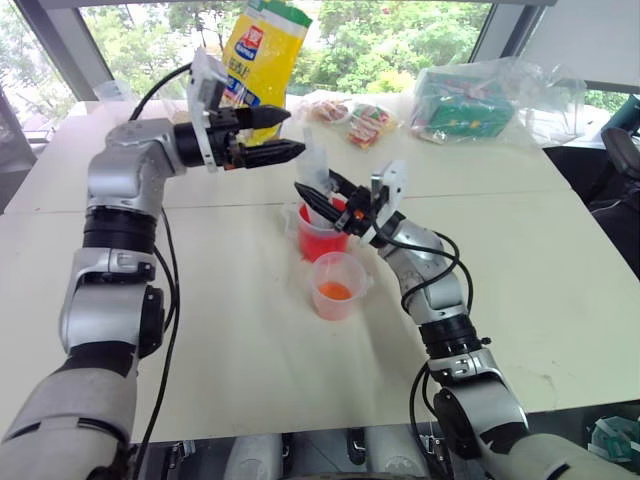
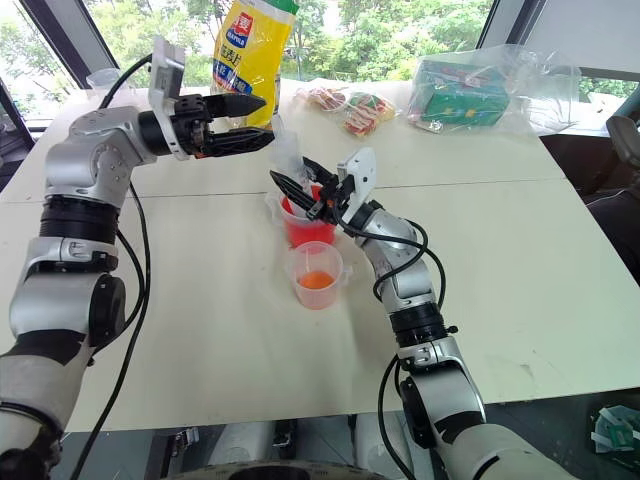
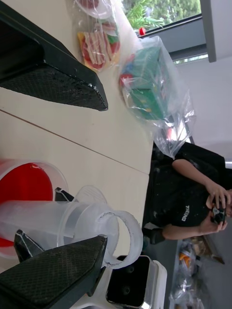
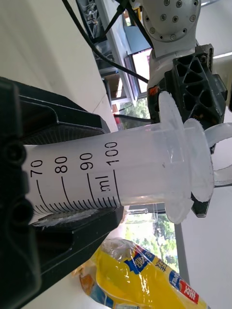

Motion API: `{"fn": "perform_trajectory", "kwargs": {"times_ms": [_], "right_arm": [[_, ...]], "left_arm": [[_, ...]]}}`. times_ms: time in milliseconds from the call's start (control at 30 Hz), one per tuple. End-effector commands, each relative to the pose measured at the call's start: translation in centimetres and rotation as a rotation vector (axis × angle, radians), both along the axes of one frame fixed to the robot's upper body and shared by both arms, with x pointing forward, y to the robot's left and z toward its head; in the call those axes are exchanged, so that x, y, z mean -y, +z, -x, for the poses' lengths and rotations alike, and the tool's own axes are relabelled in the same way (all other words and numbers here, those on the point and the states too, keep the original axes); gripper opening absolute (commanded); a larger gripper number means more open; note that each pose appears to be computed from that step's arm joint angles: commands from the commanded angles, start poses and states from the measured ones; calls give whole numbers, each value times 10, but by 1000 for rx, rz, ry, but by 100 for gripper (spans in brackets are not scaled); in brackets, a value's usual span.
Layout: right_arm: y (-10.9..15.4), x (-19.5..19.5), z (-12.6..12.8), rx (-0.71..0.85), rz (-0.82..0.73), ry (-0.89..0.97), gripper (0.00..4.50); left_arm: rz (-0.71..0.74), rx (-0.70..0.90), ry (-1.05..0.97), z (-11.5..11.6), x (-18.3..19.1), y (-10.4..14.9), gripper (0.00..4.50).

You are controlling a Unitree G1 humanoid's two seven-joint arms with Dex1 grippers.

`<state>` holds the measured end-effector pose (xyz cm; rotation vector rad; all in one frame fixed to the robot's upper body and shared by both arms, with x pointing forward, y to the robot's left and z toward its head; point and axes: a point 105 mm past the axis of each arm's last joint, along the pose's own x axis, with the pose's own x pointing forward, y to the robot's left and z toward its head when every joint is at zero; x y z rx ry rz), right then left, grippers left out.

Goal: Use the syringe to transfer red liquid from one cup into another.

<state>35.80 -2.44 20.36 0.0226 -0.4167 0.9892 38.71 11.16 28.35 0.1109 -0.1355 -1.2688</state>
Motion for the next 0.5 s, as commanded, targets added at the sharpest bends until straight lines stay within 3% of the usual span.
{"fn": "perform_trajectory", "kwargs": {"times_ms": [33,300,400,500], "right_arm": [[18,-8,12,77,-6,46,140],[17,-11,14,77,2,62,140],[17,-11,14,78,2,63,140],[18,-11,14,78,2,64,140]], "left_arm": [[-6,58,-29,2,9,15,428],[-7,43,-76,1,19,14,428],[-14,36,-87,1,21,10,340],[-9,26,-102,2,22,8,200]]}}
